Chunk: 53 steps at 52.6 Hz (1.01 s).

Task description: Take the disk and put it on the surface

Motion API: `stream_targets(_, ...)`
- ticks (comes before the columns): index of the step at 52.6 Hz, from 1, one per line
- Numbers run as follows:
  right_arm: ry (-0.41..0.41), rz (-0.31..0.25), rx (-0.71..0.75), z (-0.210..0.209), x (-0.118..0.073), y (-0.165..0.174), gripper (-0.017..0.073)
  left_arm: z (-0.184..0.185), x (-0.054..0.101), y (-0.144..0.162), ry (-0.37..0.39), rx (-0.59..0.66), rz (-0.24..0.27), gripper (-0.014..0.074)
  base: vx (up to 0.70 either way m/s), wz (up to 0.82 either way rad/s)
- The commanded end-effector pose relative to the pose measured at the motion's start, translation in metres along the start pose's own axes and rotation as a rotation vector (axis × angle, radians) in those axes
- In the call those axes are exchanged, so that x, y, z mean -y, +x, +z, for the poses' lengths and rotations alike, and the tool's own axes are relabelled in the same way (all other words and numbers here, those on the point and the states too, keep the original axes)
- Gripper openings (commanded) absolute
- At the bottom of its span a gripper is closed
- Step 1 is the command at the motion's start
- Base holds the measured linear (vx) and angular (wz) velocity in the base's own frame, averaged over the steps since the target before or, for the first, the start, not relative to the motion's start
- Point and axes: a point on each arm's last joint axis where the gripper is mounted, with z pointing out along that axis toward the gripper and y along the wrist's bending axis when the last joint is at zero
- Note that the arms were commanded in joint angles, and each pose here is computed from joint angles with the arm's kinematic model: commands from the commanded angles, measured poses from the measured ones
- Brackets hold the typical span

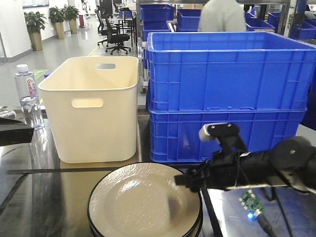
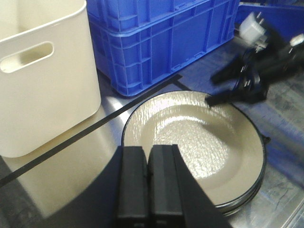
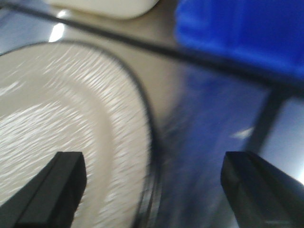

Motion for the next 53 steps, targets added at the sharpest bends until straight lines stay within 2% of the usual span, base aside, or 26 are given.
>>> stream_targets(1,0.114,-0.109,0.187,-0.041,-0.002,-0.034,0.0617,-0.01,0.002,-0.011,-0.035,0.07,-0.012,-0.0006,0.0,0.0)
stream_targets(7,0.167,-0.19,0.247,-0.072,-0.006,-0.044,0.0529,-0.009,-0.007,-0.004,-0.125,-0.007,-0.028,-0.0005,0.0,0.0)
stream_targets(12,0.188,-0.168,0.265,-0.1,-0.008,-0.048,0.0387,-0.009,-0.02,0.005,-0.255,-0.095,-0.11,-0.0002,0.0,0.0)
stream_targets(15,0.204,-0.139,0.269,-0.121,-0.009,-0.048,0.0246,-0.009,-0.033,0.014,-0.38,-0.164,-0.153,-0.0001,0.0,0.0)
stream_targets(18,0.226,-0.111,0.235,-0.14,-0.009,-0.044,0.0087,-0.009,-0.041,0.023,-0.473,-0.207,-0.192,-0.0002,0.0,0.0)
stream_targets(20,0.241,-0.097,0.207,-0.151,-0.01,-0.041,-0.0002,-0.008,-0.046,0.03,-0.528,-0.234,-0.201,-0.0002,0.0,0.0)
stream_targets(21,0.246,-0.09,0.196,-0.155,-0.011,-0.039,-0.0016,-0.008,-0.049,0.035,-0.555,-0.248,-0.203,-0.0002,0.0,0.0)
stream_targets(24,0.27,-0.06,0.156,-0.174,-0.015,-0.033,-0.0015,-0.008,-0.052,0.046,-0.601,-0.279,-0.197,-0.0002,0.0,0.0)
stream_targets(28,0.294,-0.072,0.135,-0.193,-0.022,-0.024,-0.0013,-0.007,-0.05,0.06,-0.612,-0.263,-0.18,-0.0002,0.0,0.0)
stream_targets(33,0.307,-0.11,0.212,-0.215,-0.033,-0.009,-0.0011,-0.012,-0.039,0.081,-0.605,-0.143,-0.161,-0.0002,0.0,0.0)
stream_targets(36,0.332,-0.145,0.295,-0.226,-0.038,0.006,-0.001,-0.021,-0.028,0.09,-0.597,-0.024,-0.157,-0.0002,0.0,0.0)
stream_targets(41,0.368,-0.172,0.422,-0.237,-0.042,0.035,-0.0009,-0.037,-0.009,0.108,-0.571,0.136,-0.181,-0.0002,0.0,0.0)
stream_targets(47,0.409,-0.176,0.527,-0.238,-0.042,0.074,-0.0009,-0.062,0.013,0.129,-0.58,0.277,-0.116,-0.0002,0.0,0.0)
stream_targets(53,0.44,-0.161,0.627,-0.237,-0.041,0.105,-0.0009,-0.076,0.027,0.151,-0.594,0.335,-0.048,-0.0002,0.0,0.0)
